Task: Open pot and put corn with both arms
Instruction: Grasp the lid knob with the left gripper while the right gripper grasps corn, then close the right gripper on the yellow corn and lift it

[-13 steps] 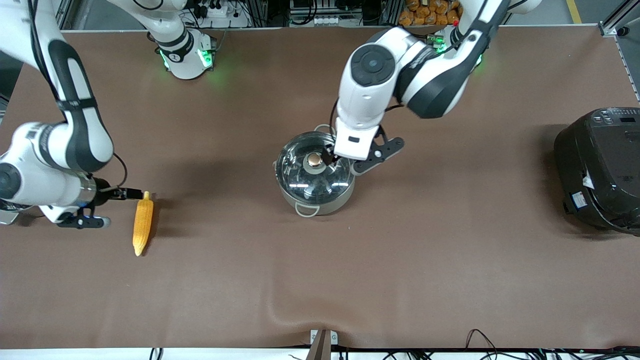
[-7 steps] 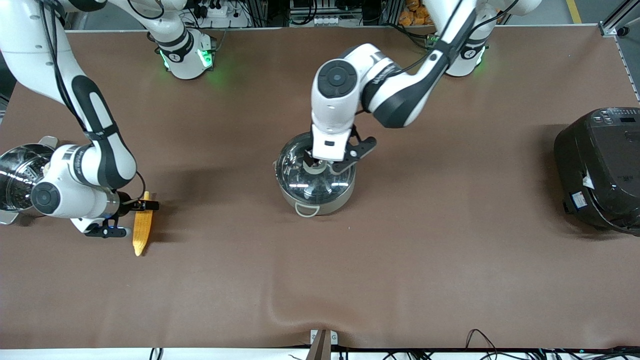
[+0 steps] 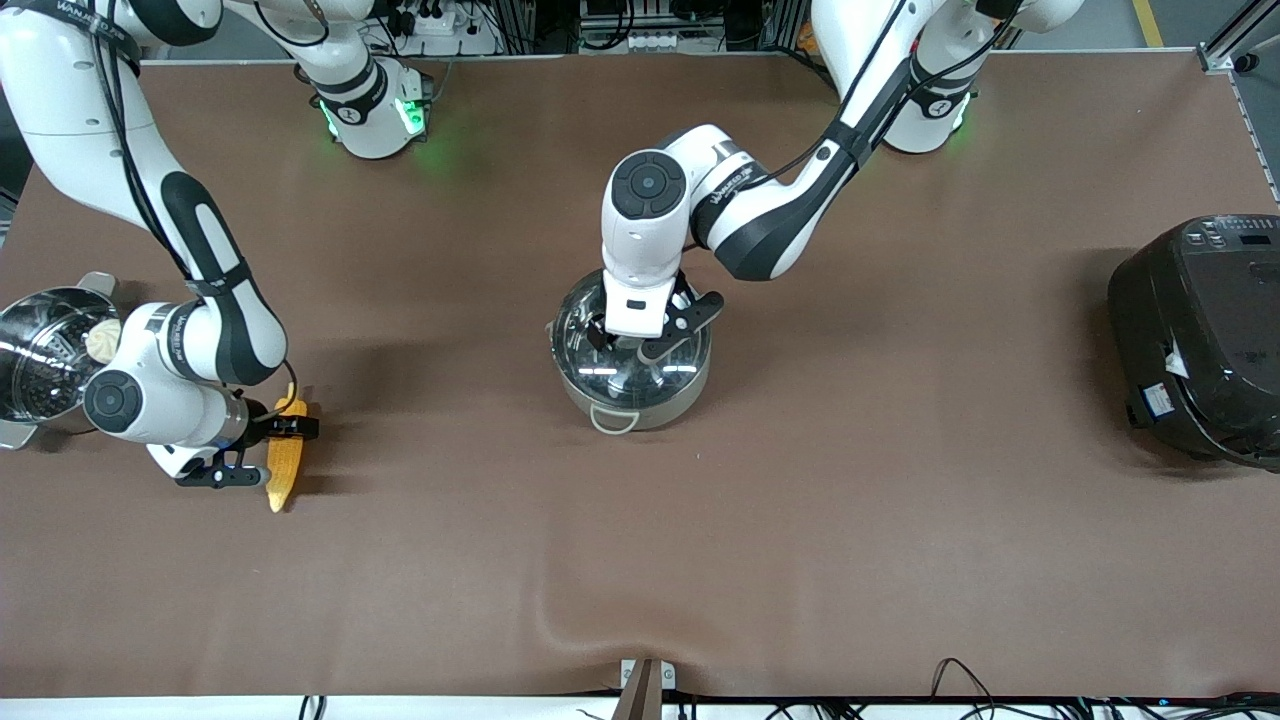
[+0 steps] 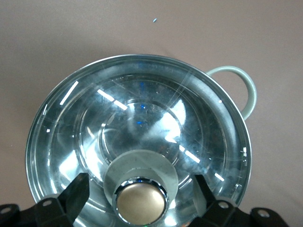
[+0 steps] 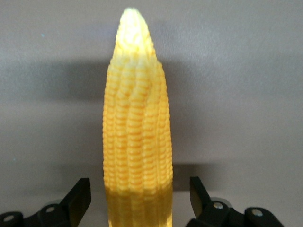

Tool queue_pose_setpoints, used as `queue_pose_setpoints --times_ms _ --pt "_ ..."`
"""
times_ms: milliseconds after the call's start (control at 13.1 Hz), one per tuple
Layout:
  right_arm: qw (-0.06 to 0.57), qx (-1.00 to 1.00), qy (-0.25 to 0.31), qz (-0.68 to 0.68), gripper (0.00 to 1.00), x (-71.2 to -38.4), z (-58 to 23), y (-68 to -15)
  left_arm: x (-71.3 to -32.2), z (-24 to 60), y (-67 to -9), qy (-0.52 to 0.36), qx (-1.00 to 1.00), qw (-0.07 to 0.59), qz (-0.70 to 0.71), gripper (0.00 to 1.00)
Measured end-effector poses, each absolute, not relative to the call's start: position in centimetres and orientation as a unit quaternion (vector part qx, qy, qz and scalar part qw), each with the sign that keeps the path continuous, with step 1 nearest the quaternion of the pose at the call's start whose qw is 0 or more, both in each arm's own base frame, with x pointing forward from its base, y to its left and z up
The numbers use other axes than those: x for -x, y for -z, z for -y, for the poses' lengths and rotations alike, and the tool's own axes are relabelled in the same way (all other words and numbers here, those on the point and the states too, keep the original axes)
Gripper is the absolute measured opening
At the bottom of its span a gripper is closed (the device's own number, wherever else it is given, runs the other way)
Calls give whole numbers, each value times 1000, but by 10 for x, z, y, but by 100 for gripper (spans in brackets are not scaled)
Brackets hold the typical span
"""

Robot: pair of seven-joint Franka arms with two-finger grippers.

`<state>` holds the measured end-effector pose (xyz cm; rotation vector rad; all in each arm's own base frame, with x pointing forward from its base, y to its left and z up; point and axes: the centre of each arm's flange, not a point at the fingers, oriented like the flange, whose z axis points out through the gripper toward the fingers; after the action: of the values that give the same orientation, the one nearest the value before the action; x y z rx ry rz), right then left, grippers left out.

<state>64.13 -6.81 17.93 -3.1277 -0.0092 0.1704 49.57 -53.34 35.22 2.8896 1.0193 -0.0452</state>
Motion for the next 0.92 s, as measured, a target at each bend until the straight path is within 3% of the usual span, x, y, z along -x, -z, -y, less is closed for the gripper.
queue_pose_setpoints --times_ms 76,306,611,917 --pt "5 999 -53 4 83 -642 68 -178 -495 534 -352 15 -942 39 -333 90" --pt "6 998 -54 11 48 -644 59 -178 -489 540 -351 15 -942 38 -334 85" --pt "7 998 -61 26 44 -650 41 -192 -485 543 -347 16 -942 35 -332 78" --pt "4 997 -61 38 37 -654 25 -250 -487 542 -346 15 -942 34 -333 75"
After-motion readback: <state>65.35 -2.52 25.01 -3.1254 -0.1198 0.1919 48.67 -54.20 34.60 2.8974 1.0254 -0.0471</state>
